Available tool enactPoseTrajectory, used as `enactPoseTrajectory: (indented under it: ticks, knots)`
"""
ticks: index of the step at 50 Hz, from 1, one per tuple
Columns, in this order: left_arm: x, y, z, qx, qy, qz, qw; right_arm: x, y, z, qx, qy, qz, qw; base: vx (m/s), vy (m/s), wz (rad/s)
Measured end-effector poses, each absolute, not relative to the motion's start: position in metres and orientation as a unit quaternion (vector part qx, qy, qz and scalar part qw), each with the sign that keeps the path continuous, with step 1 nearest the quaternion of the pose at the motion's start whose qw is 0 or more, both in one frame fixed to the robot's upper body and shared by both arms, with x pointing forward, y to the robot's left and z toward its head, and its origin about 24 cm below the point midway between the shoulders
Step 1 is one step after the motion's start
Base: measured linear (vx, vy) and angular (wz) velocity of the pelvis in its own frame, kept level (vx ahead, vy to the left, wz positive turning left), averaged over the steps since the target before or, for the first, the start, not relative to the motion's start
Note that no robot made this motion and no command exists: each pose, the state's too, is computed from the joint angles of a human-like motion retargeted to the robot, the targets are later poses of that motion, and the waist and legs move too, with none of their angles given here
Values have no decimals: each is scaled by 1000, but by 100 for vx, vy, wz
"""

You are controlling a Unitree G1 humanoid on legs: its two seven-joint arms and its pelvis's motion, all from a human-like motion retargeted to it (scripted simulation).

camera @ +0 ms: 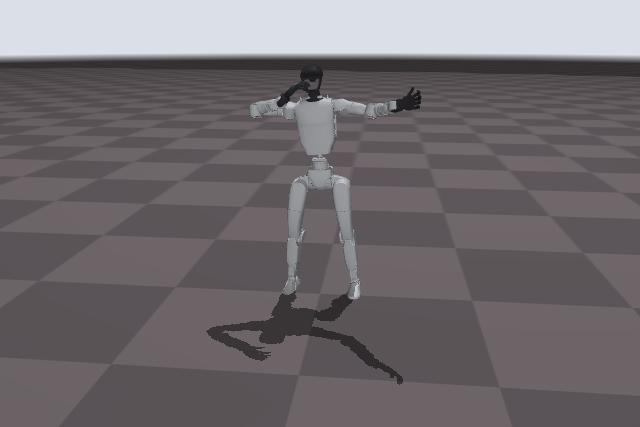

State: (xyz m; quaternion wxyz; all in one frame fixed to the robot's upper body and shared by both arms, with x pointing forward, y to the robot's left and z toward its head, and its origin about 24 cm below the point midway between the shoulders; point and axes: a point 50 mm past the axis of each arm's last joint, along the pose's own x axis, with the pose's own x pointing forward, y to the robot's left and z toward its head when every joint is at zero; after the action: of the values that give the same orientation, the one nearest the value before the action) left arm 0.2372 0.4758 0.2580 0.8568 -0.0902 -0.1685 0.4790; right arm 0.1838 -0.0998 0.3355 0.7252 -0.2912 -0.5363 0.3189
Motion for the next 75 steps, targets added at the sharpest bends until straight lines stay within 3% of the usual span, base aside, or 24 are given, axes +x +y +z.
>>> enactPoseTrajectory:
  ticks: [4, 9, 13, 15, 18, 20, 23, 25, 27, 30, 35, 37, 40, 42, 45, 49, 52, 56, 60, 63, 67, 68, 71, 75]
  knots:
    - [262, 429, 267, -57, -192, 338, 919, 269, -207, 335, -344, -397, 48, 849, 0, 0, 0]
    - [288, 282, 291, -54, -224, -57, 971, 290, -390, 302, -290, -154, -350, 877, -2, -15, -19]
    - [243, 162, 291, -50, -207, -397, 893, 242, -477, 277, -189, -38, -550, 813, 0, 0, 0]
    - [207, 121, 287, -50, -199, -526, 825, 230, -488, 273, -135, -37, -581, 802, 0, 0, 0]
    - [174, 97, 287, 2, -226, -616, 755, 240, -480, 267, -83, -66, -533, 840, 0, 0, 0]
    - [178, 101, 289, 55, -259, -589, 763, 254, -463, 264, -64, -96, -469, 876, 0, 0, 0]
    - [221, 136, 288, 96, -260, -444, 852, 279, -412, 265, -24, -161, -332, 929, 0, 0, 0]
    - [254, 177, 282, 126, -229, -337, 904, 290, -364, 272, -104, -165, -167, 966, 0, 0, 0]
    - [283, 231, 271, 98, -194, -183, 959, 291, -297, 283, 32, -238, -44, 970, 0, 0, 0]
    - [299, 322, 245, 108, -116, 29, 987, 265, -200, 297, 29, -264, 207, 942, 0, 0, 0]
    - [248, 465, 215, 193, 16, 388, 901, 172, -82, 306, -19, -274, 580, 767, 0, 3, 3]
    - [212, 499, 214, 192, 43, 507, 839, 146, -66, 314, -95, -341, 623, 697, 0, 0, 0]
    - [174, 522, 215, 128, 39, 627, 767, 143, -65, 331, -240, -494, 518, 655, 0, 0, 0]
    - [173, 522, 217, 77, 8, 645, 761, 166, -79, 342, -299, -530, 403, 684, 0, 0, 0]
    - [203, 502, 224, 31, -58, 579, 813, 218, -125, 350, -355, -509, 219, 753, 0, 0, 0]
    - [263, 409, 256, 28, -169, 294, 940, 281, -240, 348, -397, -380, -59, 833, 0, -5, -5]
    - [274, 302, 283, 28, -225, -12, 974, 292, -350, 328, -395, -218, -257, 855, 0, -4, -2]
    - [231, 178, 300, 6, -247, -365, 898, 252, -463, 288, -258, -46, -485, 834, 0, 0, 0]
    - [173, 116, 300, -2, -250, -574, 780, 221, -495, 268, -74, -43, -590, 803, 0, 0, 0]
    - [172, 115, 304, 39, -274, -569, 774, 236, -482, 264, -59, -71, -532, 842, 0, 0, 0]
    - [223, 162, 305, 100, -278, -389, 872, 273, -420, 266, -48, -140, -336, 930, 0, 0, 0]
    - [238, 182, 303, 116, -264, -337, 896, 280, -396, 269, -86, -143, -253, 953, 0, 0, 0]
    - [275, 258, 288, 100, -209, -132, 964, 288, -299, 287, 7, -231, -42, 972, 0, 0, 0]
    - [284, 371, 258, 147, -103, 143, 973, 246, -165, 305, -28, -278, 297, 913, 0, 0, 0]
